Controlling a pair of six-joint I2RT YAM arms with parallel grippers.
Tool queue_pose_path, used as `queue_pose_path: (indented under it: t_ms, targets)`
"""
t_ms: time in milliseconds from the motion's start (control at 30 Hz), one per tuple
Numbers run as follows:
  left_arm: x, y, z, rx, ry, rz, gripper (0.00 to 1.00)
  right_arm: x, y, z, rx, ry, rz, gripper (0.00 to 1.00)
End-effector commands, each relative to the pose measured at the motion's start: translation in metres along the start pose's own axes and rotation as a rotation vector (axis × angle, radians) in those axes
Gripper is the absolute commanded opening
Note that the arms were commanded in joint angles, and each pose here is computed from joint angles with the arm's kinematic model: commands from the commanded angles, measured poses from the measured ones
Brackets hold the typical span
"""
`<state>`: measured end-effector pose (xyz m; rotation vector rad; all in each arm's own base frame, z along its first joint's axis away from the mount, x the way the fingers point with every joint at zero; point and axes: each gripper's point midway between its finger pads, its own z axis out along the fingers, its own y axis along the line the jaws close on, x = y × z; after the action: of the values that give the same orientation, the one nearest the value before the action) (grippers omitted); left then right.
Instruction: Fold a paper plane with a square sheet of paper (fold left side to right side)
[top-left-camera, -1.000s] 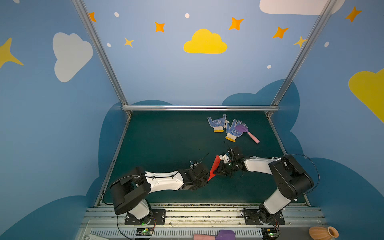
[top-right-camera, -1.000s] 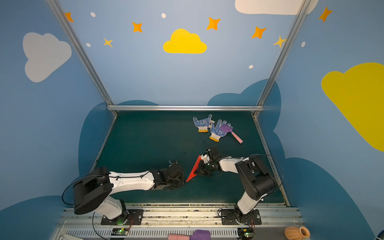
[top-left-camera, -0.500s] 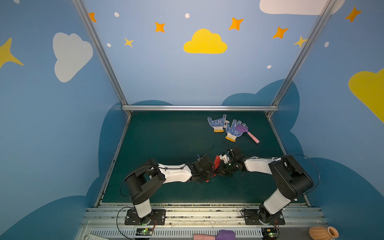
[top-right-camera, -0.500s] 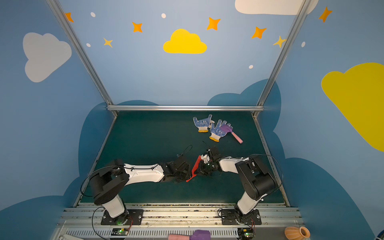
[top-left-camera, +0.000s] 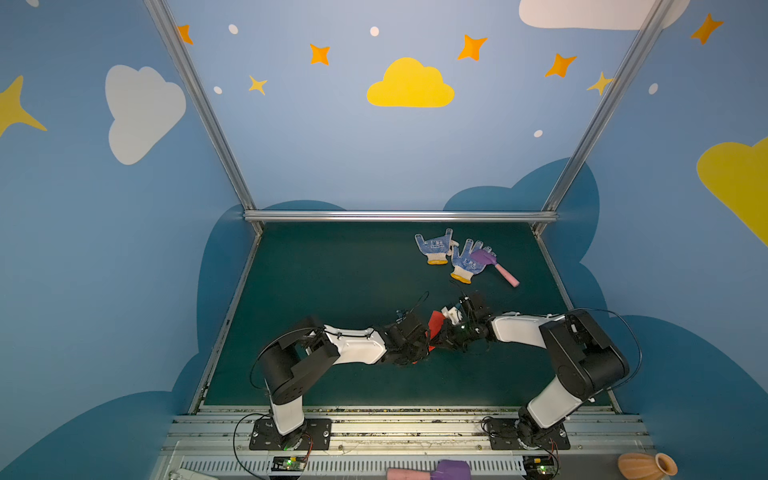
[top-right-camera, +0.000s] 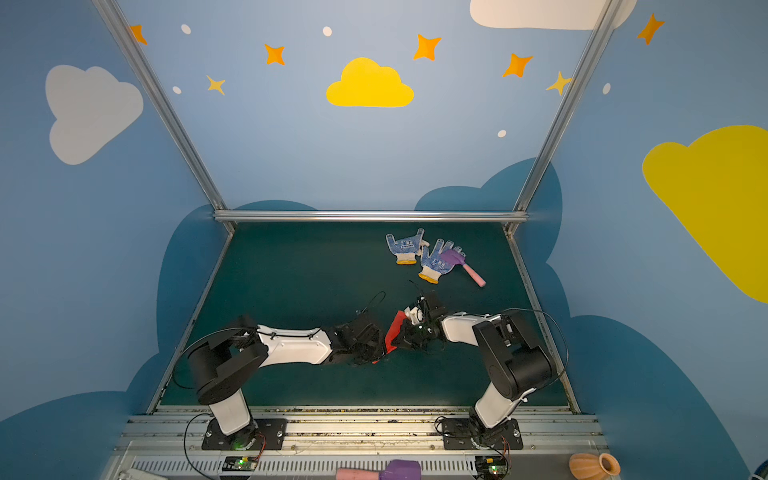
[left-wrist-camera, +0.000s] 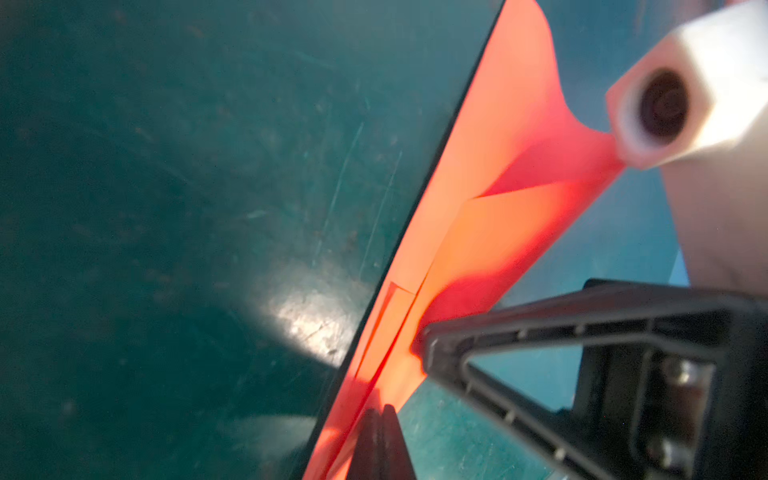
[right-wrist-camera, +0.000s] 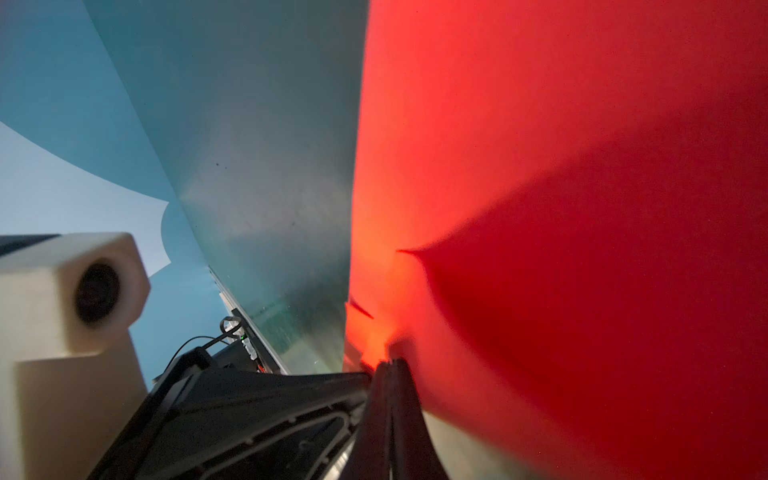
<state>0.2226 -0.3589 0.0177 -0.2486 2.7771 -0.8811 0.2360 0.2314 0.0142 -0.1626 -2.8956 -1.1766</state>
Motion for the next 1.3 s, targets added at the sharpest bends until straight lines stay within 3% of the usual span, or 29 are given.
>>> queue_pose_path:
  t_ms: [0, 600, 867, 1100, 1267]
  targets:
    - [0.016, 0.044, 0.007, -0.137, 0.043, -0.022, 0.03, -0.004, -0.041, -0.010, 0.167, -0.045, 0.041, 0.00]
    - [0.019, 0.049, 0.010, -0.151, 0.055, -0.034, 0.03, -0.026, -0.092, -0.043, 0.275, -0.119, 0.210, 0.00]
    - [0.020, 0.052, 0.008, -0.156, 0.057, -0.032, 0.03, -0.064, -0.089, -0.057, 0.238, -0.193, 0.329, 0.00]
    - [0.021, 0.056, 0.007, -0.158, 0.056, -0.033, 0.03, -0.072, -0.048, -0.103, 0.183, -0.337, 0.229, 0.00]
    - [0.022, 0.055, 0.008, -0.154, 0.059, -0.028, 0.03, -0.060, -0.008, -0.092, 0.130, -0.289, 0.102, 0.00]
